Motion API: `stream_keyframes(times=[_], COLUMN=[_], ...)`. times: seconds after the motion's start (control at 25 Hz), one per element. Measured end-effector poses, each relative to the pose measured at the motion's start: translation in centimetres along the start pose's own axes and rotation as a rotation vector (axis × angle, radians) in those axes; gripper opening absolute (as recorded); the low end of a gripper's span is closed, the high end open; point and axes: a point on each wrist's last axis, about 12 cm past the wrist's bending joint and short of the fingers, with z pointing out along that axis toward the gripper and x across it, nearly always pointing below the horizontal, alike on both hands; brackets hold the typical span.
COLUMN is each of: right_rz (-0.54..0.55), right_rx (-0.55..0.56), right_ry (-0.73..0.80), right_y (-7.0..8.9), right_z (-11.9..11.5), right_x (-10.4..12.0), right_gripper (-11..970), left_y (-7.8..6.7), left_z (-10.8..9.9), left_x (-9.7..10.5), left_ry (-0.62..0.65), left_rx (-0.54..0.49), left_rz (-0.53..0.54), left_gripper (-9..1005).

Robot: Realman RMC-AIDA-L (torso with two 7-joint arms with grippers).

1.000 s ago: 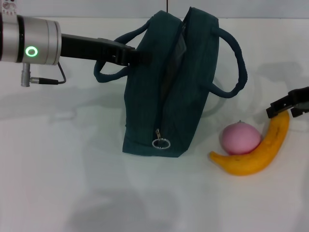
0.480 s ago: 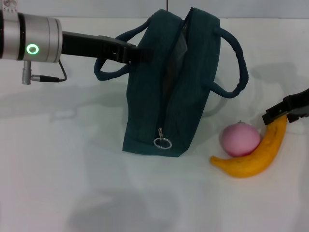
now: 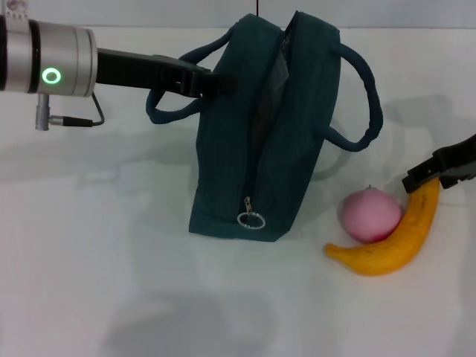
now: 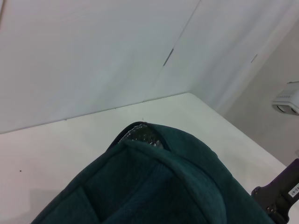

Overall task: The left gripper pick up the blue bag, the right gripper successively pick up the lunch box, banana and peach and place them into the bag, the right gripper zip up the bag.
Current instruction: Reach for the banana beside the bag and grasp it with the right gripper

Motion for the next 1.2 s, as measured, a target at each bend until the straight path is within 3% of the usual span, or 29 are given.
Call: stream_keyframes(times=[0.08, 0.64, 0.92, 1.2], right_rz=[-0.003, -0.030, -0.065, -0.168], right_rx=[0.003, 0.061, 0.151, 0.258], right_ry=[0.001, 0.041, 0.046, 0.052], right_y=[0.0, 0.3, 0.2, 1.0], right_z=[0.0, -0.1, -0.3, -0.1], right_x=[0.0, -0.7, -1.5, -2.6], right_gripper=[785, 537, 548, 550], left_y=[0.0, 0.0, 0.0, 0.0], left_z=[0.0, 0.0, 0.0, 0.0], left_x=[0.0, 0.2, 0.2, 0.3], left_ry=[-0.001, -0.001, -0.002, -0.001], left_rx=[0.000, 0.004, 0.004, 0.005], left_rz=[-0.001, -0.008, -0.012, -0.016], left_gripper=[55, 55, 55, 54])
